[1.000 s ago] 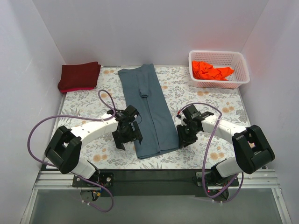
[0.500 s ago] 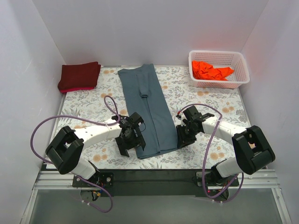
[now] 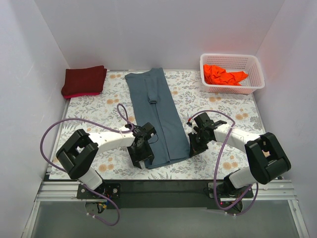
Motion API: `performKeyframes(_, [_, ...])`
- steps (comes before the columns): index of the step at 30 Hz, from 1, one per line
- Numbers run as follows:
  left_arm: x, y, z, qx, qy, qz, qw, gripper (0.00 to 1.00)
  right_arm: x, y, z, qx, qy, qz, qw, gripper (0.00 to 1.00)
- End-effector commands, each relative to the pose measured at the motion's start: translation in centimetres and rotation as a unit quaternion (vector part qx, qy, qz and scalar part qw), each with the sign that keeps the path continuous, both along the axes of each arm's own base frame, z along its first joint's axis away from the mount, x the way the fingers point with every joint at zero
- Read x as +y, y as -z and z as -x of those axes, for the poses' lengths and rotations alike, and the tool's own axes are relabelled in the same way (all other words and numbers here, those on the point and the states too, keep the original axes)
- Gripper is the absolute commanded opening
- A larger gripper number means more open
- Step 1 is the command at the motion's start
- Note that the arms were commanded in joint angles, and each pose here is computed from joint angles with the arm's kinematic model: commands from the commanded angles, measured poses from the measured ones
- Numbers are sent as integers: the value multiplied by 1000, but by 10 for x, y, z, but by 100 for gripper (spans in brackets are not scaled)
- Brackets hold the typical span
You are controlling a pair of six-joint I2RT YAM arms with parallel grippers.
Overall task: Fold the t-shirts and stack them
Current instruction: Fold the tshirt
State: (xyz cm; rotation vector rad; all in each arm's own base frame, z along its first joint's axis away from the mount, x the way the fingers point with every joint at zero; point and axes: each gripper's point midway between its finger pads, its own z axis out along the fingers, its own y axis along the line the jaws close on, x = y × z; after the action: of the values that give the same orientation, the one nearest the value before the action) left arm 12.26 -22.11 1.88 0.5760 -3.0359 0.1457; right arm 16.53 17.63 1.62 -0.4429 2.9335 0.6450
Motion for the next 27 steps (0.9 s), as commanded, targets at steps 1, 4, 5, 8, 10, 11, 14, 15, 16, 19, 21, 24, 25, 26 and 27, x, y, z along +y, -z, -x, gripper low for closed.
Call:
performKeyframes(1, [-2, 2, -2, -6, -5, -5, 1000, 51, -9, 15, 6, 5, -4, 21, 1000, 1])
performKeyframes(4, [-4, 5, 0, 0, 5, -9, 1000, 45, -9, 14, 8, 7, -5, 19, 1000, 1])
performKeyframes(5, [-5, 5, 1, 2, 8, -10, 1000, 42, -9, 14, 8, 7, -6, 19, 1000, 1])
performKeyframes(8, [-5, 8, 7, 15, 19, -18, 1000, 33, -9, 13, 9, 7, -5, 19, 1000, 1])
performKeyframes(10, [-5, 10, 11, 23, 23, -23, 999, 22, -8, 11, 8, 7, -4, 17, 1000, 1])
performKeyframes(11, [-3, 11, 14, 28, 24, -28, 999, 18, -8, 10, 9, 7, -4, 16, 1000, 1])
performKeyframes(14, [4, 12, 20, 40, 25, -39, 998, 0, -8, 8, 12, 14, -9, 15, 1000, 1])
performKeyframes(15, [5, 9, 21, 40, 26, -38, 998, 0, -9, 8, 15, 18, -12, 15, 1000, 1])
performKeyframes(16, [8, 9, 24, 43, 27, -40, 998, 0, -11, 8, 20, 26, -15, 18, 999, 1])
performKeyframes(19, [18, -4, 34, 51, 33, -44, 997, 0, -16, 3, 37, 49, -27, 20, 998, 1])
performKeyframes(21, [22, -16, 37, 48, 37, -40, 997, 0, -14, -2, 42, 56, -38, 11, 998, 1])
performKeyframes(24, [12, -28, 25, 34, 52, -9, 998, 0, -11, -14, 33, 50, -43, 12, 998, 1])
performKeyframes(25, [10, -31, 13, 31, 40, 4, 999, 0, -3, -24, 15, 34, -42, 9, 999, 1])
performKeyframes(26, [3, -37, -1, 17, 48, 26, 998, 0, 0, -29, 7, 29, -41, 12, 999, 1])
performKeyframes(27, [1, -39, -12, 10, 43, 36, 998, 0, 3, -34, -4, 19, -36, 15, 999, 1])
